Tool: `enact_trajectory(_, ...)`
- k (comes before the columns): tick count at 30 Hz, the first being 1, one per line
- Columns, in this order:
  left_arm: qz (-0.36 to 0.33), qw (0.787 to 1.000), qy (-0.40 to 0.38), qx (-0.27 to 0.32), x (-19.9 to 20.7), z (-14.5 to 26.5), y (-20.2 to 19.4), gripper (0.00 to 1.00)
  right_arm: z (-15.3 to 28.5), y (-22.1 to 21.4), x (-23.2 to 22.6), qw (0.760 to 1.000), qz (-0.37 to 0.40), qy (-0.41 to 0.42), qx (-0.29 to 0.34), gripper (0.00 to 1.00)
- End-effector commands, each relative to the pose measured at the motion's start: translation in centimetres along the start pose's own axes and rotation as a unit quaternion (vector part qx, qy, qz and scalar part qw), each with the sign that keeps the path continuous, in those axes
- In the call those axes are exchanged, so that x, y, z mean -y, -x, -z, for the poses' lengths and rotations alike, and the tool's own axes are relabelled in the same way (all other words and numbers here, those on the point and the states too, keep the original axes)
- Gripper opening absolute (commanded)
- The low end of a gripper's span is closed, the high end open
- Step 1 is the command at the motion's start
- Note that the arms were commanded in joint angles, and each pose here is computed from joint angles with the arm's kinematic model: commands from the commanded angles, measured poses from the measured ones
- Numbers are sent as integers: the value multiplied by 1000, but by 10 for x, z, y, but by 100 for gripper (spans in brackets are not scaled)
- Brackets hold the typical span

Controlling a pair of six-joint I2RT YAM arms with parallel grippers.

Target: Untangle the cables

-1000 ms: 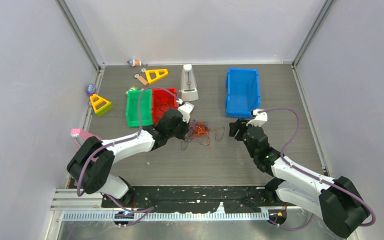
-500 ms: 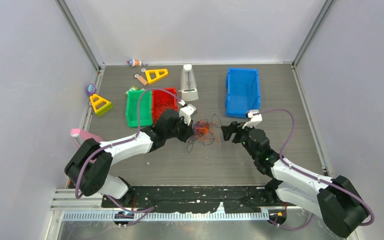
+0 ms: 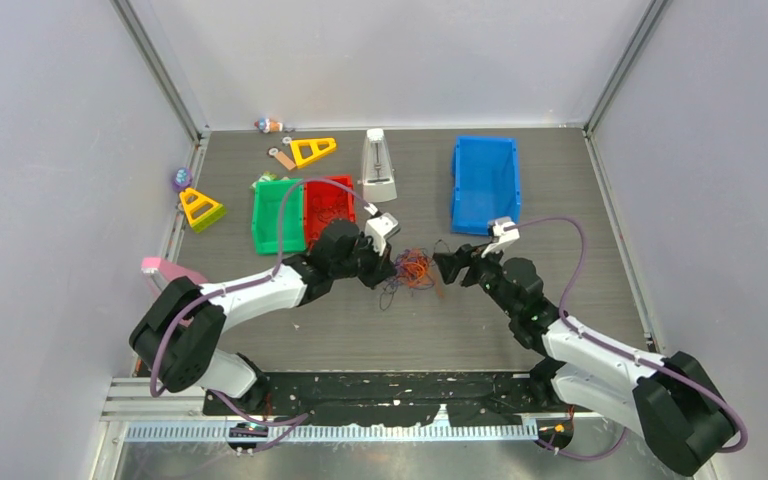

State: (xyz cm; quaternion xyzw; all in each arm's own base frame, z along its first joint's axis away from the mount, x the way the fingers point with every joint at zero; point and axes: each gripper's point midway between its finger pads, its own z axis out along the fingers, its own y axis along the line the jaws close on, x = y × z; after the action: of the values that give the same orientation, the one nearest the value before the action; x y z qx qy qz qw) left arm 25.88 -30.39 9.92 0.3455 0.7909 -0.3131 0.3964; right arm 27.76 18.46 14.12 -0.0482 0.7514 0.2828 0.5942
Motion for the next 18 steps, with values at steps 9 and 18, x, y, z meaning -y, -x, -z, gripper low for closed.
enact_trajectory(9,-37,997,-27,66,16,9,30,0,-28,-21,-18,996,12,42,-83,78)
enact_trajectory(18,-37,997,-30,61,16,9,30,0,-28,-16,5,997,15,-23,-68,57)
